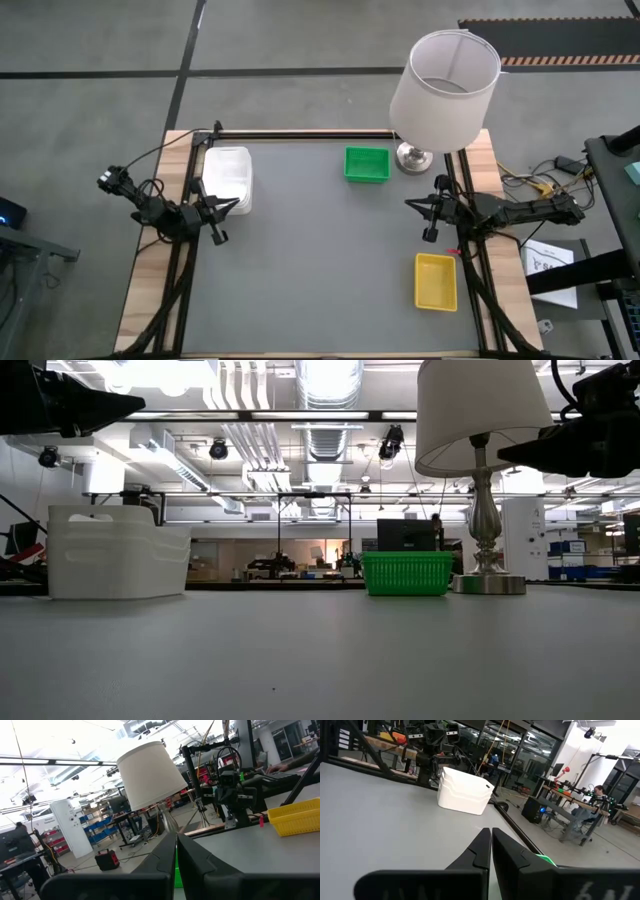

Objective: Stack baskets by color
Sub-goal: Return to Home Position

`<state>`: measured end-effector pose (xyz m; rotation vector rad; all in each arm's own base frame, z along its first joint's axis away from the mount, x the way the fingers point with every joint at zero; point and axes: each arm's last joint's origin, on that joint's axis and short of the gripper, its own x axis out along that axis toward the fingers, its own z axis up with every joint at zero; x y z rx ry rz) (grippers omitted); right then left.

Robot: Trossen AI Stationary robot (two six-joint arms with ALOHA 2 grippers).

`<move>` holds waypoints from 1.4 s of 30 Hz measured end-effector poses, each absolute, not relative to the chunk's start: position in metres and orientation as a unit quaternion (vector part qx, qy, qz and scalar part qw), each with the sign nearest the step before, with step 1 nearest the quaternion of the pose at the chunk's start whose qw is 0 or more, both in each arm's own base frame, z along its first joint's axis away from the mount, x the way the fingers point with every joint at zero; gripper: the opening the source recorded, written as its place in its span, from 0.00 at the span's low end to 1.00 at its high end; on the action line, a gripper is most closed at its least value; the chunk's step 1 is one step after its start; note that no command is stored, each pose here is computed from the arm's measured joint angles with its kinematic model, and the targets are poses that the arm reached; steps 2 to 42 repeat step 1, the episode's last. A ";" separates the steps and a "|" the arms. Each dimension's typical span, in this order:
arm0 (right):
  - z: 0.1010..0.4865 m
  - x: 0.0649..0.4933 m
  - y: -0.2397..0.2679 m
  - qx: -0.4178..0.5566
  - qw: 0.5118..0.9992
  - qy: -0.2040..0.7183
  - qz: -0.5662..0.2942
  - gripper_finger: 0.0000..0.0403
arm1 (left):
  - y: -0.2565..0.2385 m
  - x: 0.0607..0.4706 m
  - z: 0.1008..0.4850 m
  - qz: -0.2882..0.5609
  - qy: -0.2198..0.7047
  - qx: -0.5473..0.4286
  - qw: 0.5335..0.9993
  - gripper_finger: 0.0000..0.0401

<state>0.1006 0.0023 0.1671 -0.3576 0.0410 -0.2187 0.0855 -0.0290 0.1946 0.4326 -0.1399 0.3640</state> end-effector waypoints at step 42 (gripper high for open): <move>0.167 0.101 0.002 -0.178 0.978 0.021 -0.109 0.02 | -0.029 0.086 0.195 0.179 -0.069 0.213 0.958 0.00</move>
